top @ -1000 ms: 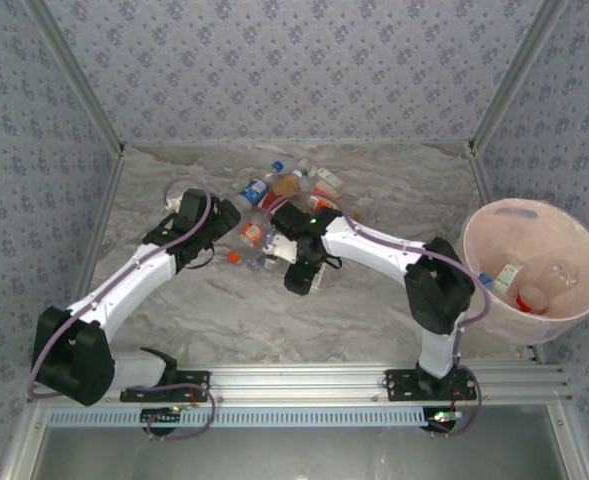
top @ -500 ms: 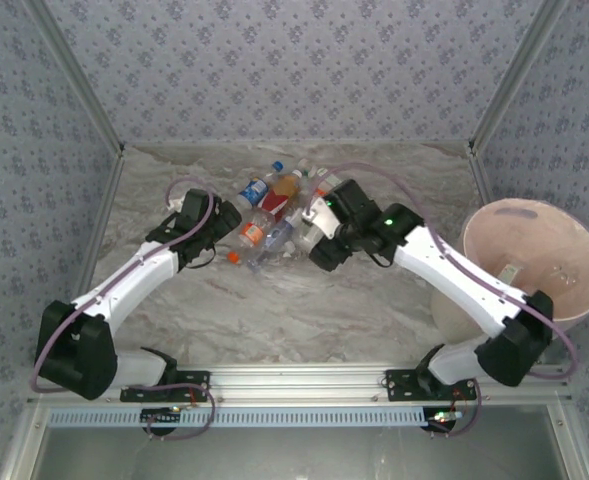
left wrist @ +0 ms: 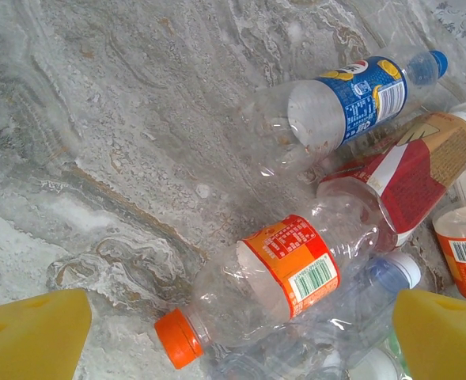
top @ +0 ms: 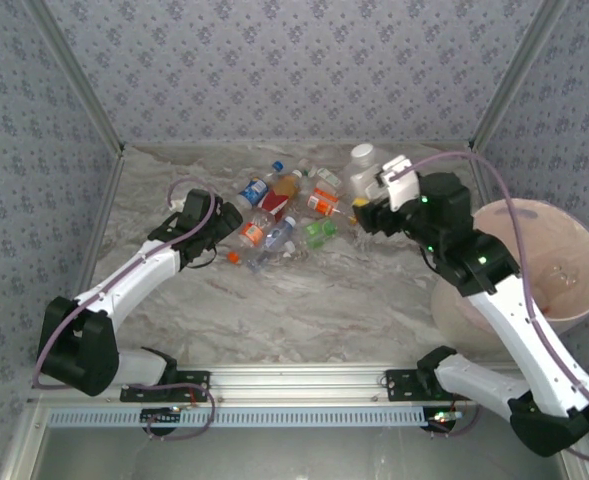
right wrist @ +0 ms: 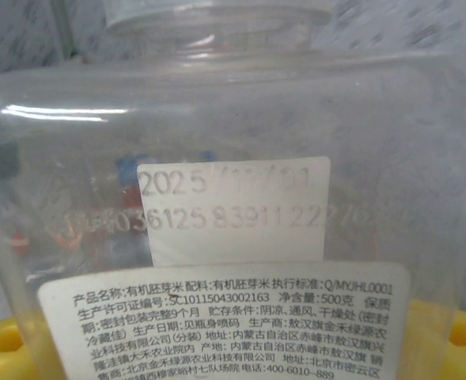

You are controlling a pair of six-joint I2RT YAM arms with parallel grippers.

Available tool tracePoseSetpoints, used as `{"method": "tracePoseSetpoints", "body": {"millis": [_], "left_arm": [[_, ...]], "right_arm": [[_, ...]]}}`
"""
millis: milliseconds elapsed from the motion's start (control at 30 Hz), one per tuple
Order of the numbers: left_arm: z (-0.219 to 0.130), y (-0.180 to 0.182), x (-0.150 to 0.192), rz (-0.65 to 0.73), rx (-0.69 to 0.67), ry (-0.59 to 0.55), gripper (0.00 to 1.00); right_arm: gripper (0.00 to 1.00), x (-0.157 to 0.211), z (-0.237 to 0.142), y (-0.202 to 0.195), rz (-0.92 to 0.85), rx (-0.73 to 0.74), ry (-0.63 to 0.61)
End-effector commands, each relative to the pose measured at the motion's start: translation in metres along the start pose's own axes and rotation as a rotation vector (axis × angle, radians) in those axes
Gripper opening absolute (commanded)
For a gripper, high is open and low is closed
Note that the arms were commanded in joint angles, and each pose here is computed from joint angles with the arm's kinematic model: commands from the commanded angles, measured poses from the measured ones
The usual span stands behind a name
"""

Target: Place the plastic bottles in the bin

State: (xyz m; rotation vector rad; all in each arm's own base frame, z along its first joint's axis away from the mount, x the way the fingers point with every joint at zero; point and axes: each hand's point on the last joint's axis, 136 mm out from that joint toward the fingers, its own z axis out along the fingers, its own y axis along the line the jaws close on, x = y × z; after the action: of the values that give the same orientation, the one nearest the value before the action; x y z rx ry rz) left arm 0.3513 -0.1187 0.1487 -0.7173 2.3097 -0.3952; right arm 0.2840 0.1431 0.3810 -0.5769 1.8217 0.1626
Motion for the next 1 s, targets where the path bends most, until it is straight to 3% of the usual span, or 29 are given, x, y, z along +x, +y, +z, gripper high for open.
{"method": "tracePoseSetpoints", "body": {"millis": [0, 233, 367, 533, 767, 967], "left_arm": [[0.003, -0.001, -0.001, 0.012, 0.004, 0.007, 0.98], [0.005, -0.002, 0.001, 0.011, 0.007, 0.016, 0.98], [0.005, -0.001, 0.002, 0.013, 0.006, 0.019, 0.98], [0.007, -0.002, 0.001, 0.009, 0.008, 0.016, 0.98], [0.015, -0.011, 0.002, 0.005, 0.028, 0.038, 0.98], [0.020, -0.020, 0.001, 0.024, 0.035, 0.064, 0.98]], "right_arm": [[0.56, -0.028, -0.021, -0.033, 0.069, 0.129, -0.118], [0.57, -0.032, -0.063, -0.102, 0.172, 0.480, -0.180], [0.57, -0.022, -0.091, -0.131, 0.217, 0.665, -0.150], [0.57, 0.016, -0.137, -0.164, 0.234, 0.931, -0.010], [0.58, 0.064, -0.181, -0.179, 0.301, 1.108, 0.095], [0.61, 0.116, -0.215, -0.181, 0.351, 1.231, 0.329]]}}
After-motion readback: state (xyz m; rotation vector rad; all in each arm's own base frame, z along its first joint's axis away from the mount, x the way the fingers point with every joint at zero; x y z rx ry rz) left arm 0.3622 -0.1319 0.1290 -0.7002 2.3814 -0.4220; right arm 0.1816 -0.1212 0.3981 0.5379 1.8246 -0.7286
